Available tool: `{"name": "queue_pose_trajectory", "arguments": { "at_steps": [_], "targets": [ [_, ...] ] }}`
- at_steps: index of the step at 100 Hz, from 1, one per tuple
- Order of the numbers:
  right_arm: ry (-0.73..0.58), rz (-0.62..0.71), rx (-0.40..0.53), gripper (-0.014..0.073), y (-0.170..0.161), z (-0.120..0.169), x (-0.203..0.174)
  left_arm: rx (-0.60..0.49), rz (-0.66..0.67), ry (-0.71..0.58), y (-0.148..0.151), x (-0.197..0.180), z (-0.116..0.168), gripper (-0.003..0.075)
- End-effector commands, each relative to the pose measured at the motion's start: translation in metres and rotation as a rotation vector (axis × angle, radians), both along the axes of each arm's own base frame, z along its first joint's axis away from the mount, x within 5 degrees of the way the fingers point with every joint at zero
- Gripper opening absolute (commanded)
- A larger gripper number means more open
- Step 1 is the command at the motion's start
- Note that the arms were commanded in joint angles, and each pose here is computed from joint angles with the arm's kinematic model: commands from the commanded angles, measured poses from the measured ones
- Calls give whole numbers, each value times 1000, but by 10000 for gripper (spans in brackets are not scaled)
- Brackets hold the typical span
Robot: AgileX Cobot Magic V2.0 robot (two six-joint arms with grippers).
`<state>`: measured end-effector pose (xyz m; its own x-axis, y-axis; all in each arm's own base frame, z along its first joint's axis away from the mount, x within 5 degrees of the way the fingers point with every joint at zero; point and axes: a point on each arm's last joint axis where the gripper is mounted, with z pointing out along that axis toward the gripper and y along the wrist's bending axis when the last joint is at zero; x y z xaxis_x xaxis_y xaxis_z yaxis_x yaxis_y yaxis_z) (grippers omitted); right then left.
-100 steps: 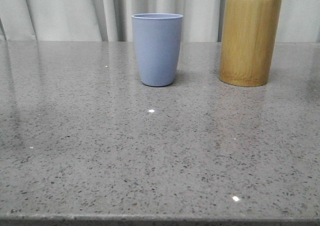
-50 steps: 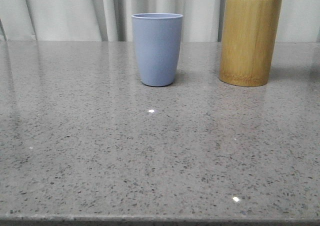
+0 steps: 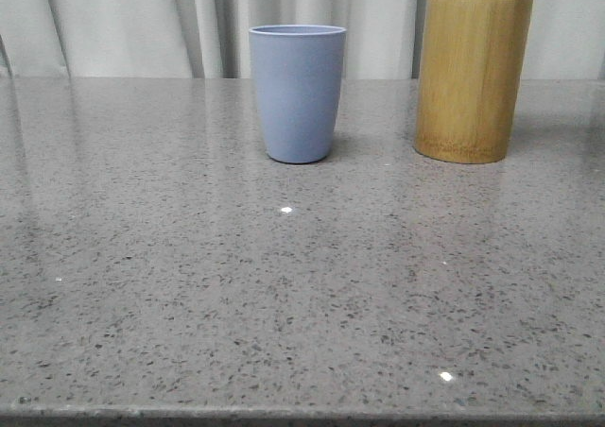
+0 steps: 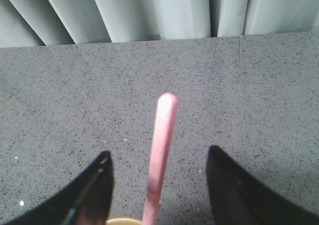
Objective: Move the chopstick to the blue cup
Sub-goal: 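Grasp the pink chopstick with the right gripper and lift it out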
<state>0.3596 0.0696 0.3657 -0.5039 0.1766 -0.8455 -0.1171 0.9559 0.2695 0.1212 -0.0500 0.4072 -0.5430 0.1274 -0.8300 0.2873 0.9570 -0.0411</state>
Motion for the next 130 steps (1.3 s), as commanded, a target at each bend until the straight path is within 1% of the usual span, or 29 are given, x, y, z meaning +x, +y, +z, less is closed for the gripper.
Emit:
{"name": "queue_pose_trajectory", "arguments": {
  "at_steps": [1, 11, 20, 27, 34, 48, 62, 90, 97, 105, 118, 130],
  "targets": [
    [-159, -16, 34, 281, -1, 34, -5, -36, -3, -94, 0, 1, 14, 282],
    [-167, -18, 35, 139, -1, 35, -5, -33, -2, -96, 0, 1, 14, 282],
    [-168, -18, 35, 33, -1, 35, -5, -33, -2, -96, 0, 1, 14, 282],
    [-170, -18, 36, -31, -1, 35, -5, -30, -1, -97, 0, 1, 14, 282],
    [-173, -19, 36, -72, -1, 36, -5, -26, 1, -99, 1, 1, 14, 282],
    [-181, -20, 38, -69, -2, 38, -6, -21, 3, -102, 1, 1, 14, 282],
    [-225, -23, 45, -69, -3, 50, -15, -20, 3, -103, 1, 1, 14, 281],
    [-377, -29, 72, -69, -11, 94, -53, -20, 3, -102, 1, 1, 14, 281],
    [-426, -24, 58, -69, -13, 107, -64, -19, 3, -101, 1, 1, 14, 281],
    [-483, -10, 18, -69, -14, 123, -75, -19, 3, -101, 1, 1, 14, 281],
    [-530, 26, 21, -69, -8, 144, -86, -19, 3, -101, 1, 1, 14, 281],
    [-582, 86, 22, -69, 6, 161, -96, -19, 3, -101, 1, 1, 14, 281]
  ]
}}
